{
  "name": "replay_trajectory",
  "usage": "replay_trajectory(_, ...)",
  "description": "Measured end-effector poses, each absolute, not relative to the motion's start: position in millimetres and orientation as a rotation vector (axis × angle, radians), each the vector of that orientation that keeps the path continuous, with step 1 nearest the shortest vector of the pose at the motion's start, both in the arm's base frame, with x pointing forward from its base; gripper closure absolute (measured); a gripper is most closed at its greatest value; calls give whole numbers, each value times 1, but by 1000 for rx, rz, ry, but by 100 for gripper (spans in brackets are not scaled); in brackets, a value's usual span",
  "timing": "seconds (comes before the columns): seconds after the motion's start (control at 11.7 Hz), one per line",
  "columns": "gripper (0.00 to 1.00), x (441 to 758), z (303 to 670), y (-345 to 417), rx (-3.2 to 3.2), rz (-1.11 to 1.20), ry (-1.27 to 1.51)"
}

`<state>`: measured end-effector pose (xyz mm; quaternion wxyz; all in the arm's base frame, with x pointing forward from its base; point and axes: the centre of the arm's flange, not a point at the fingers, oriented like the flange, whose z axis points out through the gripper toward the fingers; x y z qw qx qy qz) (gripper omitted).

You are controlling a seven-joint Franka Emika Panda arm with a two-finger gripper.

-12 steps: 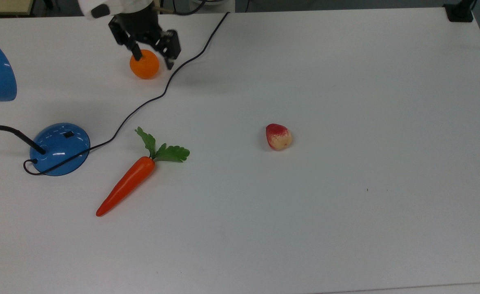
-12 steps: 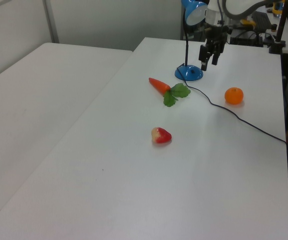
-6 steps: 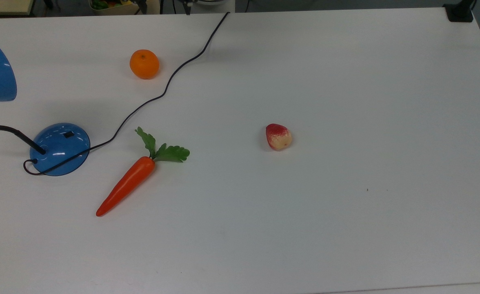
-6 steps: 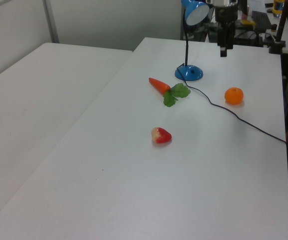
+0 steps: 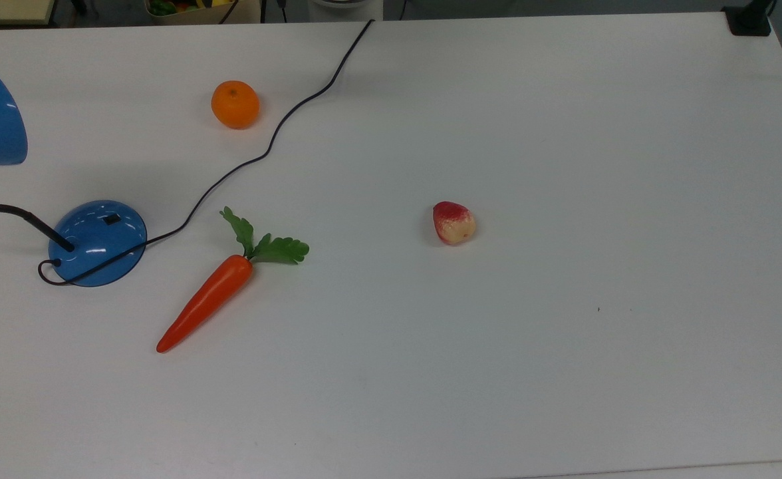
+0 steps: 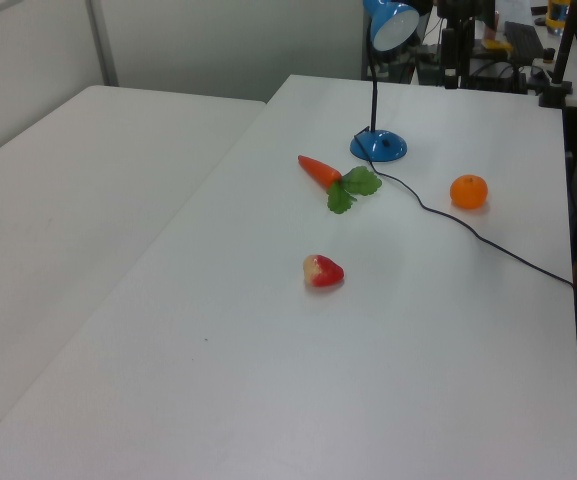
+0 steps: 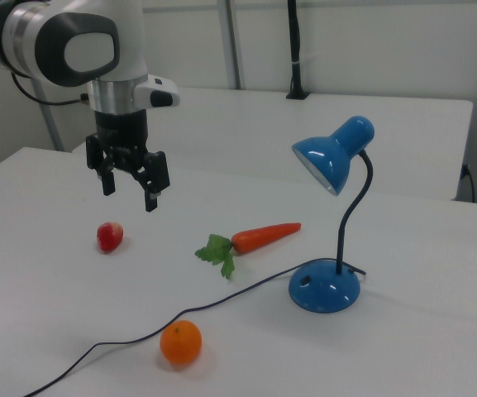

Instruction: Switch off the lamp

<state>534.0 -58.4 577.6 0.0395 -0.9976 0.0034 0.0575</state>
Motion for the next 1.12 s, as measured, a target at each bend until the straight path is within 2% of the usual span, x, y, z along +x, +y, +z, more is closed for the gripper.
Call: replay_trajectory(1.12, 0, 531, 587, -66, -3060, 150, 32)
